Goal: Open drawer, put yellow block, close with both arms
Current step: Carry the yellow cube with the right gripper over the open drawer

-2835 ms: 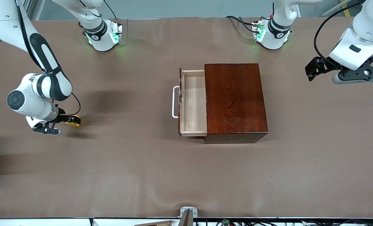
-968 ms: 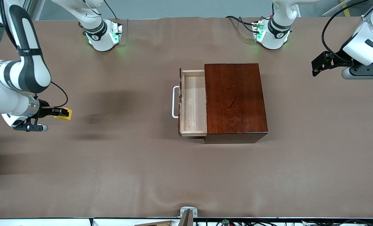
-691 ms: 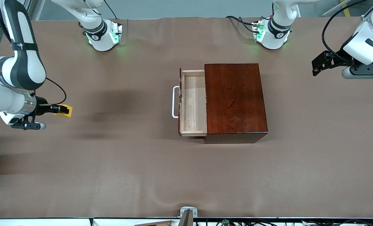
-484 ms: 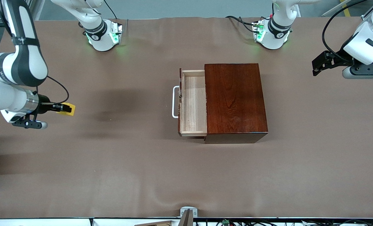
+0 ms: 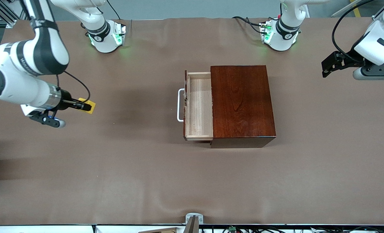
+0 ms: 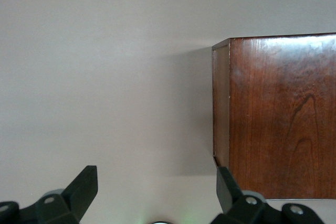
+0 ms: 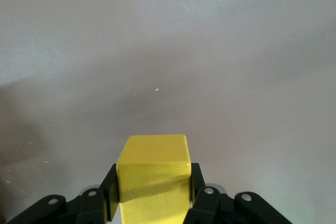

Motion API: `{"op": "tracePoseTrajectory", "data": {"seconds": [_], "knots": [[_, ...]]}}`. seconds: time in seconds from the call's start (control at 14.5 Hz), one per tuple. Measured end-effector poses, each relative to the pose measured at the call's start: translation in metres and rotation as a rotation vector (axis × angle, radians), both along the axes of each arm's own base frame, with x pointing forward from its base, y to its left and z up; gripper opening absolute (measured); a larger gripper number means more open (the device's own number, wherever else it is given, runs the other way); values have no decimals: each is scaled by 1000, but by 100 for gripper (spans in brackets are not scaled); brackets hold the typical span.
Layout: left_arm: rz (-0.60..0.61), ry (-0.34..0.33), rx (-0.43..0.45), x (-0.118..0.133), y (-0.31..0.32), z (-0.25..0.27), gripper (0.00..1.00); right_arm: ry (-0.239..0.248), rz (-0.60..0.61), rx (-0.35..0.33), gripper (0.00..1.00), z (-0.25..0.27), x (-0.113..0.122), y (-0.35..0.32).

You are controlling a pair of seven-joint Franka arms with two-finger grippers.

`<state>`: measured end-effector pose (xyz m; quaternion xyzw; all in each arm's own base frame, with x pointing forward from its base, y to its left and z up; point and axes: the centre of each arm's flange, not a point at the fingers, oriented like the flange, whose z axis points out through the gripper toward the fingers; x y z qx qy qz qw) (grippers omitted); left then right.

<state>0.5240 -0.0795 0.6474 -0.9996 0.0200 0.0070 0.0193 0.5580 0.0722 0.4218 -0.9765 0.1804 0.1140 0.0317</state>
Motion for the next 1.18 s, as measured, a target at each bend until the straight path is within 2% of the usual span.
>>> {"op": "tracePoseTrajectory", "data": {"seconds": [0.41, 1.18], "knots": [[8, -5, 2, -6, 4, 8, 100, -8, -225, -72, 56, 25, -19, 119], [12, -1, 3, -8, 6, 7, 100, -21, -580, -133, 56, 26, -51, 254]]}}
